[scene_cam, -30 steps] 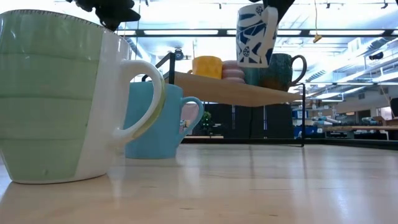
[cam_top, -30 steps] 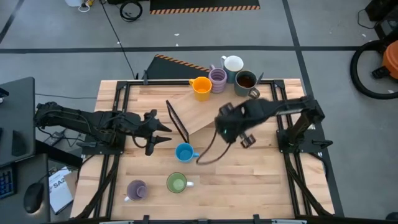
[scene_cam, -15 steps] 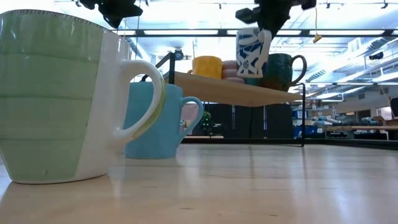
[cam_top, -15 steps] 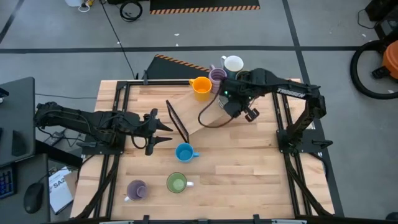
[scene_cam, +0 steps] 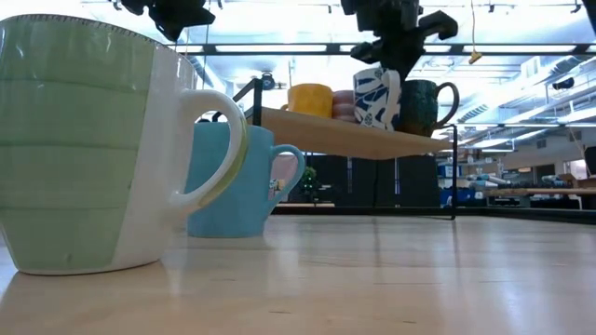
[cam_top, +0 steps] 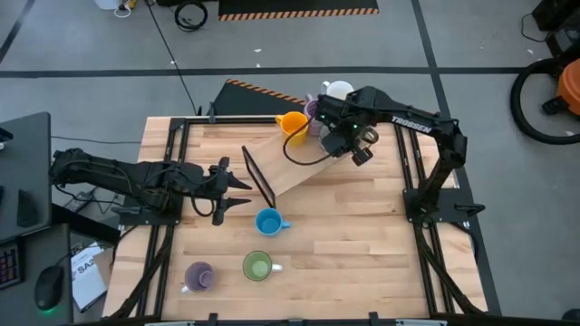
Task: Place coffee mugs
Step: Put the white and blue mug on the shelf
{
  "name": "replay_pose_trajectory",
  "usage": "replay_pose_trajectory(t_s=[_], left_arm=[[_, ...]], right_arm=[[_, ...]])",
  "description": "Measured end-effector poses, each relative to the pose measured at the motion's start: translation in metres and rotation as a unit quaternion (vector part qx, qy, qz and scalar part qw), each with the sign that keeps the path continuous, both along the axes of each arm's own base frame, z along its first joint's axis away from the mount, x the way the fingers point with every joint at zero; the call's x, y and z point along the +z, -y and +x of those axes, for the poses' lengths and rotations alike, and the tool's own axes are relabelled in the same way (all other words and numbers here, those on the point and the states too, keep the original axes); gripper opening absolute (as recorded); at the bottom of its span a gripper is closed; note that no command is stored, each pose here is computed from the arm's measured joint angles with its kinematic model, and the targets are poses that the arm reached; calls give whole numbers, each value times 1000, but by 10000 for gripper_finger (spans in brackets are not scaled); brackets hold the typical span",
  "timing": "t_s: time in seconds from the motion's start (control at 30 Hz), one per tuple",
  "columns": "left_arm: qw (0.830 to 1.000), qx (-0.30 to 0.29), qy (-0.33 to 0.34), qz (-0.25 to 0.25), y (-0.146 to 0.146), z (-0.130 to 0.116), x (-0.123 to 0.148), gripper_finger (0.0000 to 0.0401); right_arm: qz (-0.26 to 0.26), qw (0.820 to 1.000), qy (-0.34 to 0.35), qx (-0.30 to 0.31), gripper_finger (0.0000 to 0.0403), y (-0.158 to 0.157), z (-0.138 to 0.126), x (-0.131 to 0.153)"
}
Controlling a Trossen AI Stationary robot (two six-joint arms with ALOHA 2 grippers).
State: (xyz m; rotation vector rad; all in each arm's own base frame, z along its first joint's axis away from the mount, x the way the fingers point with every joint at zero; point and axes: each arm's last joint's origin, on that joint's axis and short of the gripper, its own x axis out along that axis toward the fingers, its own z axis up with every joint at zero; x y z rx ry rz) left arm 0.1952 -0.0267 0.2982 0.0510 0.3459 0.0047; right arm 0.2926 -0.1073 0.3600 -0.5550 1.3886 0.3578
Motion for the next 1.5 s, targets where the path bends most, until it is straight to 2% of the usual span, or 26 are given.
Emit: replay_pose_trajectory(t_s=[0.33, 0.7, 1.0, 1.13, 1.33, 1.5], left_arm=[[1000, 0, 0, 1, 0, 0, 0, 171], [1000, 0, -1, 0, 0, 0, 0, 171], [1000, 0, -1, -1, 0, 0, 0, 171], [1000, 0, -1, 0, 0, 0, 0, 171], [1000, 1, -1, -1, 0, 0, 0, 171], [1000, 0, 3, -1, 0, 0, 1, 171]], right_arm=[[-29, 999, -17, -10, 74, 5, 8, -8], [-79, 996, -31, -12, 77, -4, 10, -7], [-72, 996, -25, -42, 97, -5, 10, -6], [-75, 996, -20, -45, 114, -6, 6, -2], [-89, 995, -9, -44, 118, -13, 0, 6], [-132, 990, 2, -42, 117, -18, -3, 14]])
